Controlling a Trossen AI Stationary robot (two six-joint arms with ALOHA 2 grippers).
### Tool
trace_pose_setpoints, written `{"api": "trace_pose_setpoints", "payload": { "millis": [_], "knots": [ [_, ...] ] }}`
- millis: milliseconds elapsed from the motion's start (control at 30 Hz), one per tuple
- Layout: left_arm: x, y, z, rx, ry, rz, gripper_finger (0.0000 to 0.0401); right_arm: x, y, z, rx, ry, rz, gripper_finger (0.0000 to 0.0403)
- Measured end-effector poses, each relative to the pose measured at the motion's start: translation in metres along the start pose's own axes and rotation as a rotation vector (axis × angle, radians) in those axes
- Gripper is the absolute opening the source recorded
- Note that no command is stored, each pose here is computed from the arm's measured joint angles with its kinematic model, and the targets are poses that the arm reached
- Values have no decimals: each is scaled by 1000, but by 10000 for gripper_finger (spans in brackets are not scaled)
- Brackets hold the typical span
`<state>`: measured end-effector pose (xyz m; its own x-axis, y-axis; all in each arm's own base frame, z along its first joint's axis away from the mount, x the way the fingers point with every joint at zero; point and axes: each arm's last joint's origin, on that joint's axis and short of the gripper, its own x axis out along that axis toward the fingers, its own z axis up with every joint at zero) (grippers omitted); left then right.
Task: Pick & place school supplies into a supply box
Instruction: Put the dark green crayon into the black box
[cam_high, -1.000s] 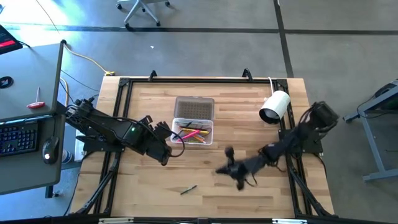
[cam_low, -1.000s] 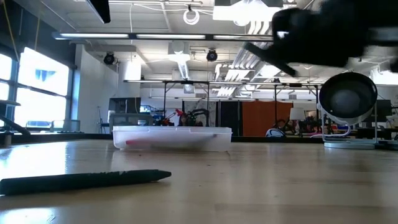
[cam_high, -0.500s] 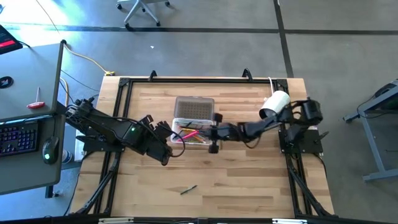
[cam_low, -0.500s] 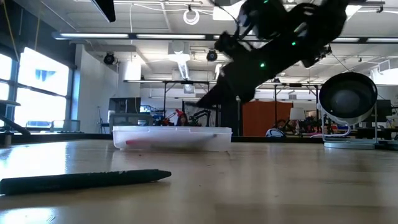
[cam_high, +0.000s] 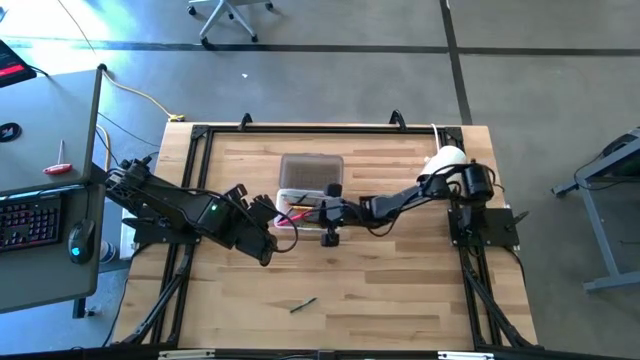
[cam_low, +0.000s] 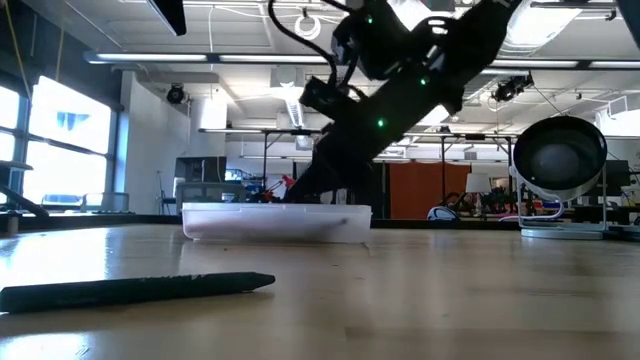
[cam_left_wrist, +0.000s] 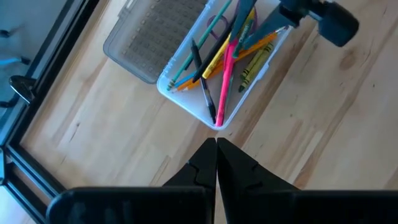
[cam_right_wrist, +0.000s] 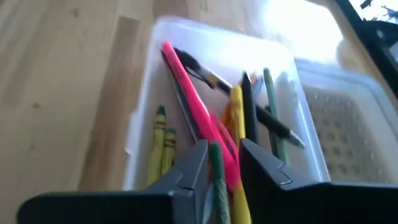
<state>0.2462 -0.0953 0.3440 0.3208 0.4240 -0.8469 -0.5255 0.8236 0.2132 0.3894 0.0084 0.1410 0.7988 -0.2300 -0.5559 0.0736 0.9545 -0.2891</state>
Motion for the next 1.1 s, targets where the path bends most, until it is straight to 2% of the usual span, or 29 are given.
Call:
{"api": "trace_pose_setpoints", "payload": {
  "millis": [133,267,433,633,800,933,1100],
  "knots": [
    [0,0,0,13,0,0,49,-3,8,13,-24,-26,12,93],
    [0,0,0,14,0,0,49,-8,26,28,-35,-90,137,107],
    [0,0,0,14,0,0,49,-22,61,37,-81,-173,387,106],
    [0,0,0,13,0,-1,49,-33,118,36,-138,-280,507,112],
    [0,0,0,11,-1,-4,49,-36,154,26,-146,-329,515,129],
    [0,0,0,11,1,-6,49,-32,166,17,-80,-300,533,150],
    [0,-1,0,7,-1,-10,49,-27,176,5,-131,-274,541,171]
  ]
}}
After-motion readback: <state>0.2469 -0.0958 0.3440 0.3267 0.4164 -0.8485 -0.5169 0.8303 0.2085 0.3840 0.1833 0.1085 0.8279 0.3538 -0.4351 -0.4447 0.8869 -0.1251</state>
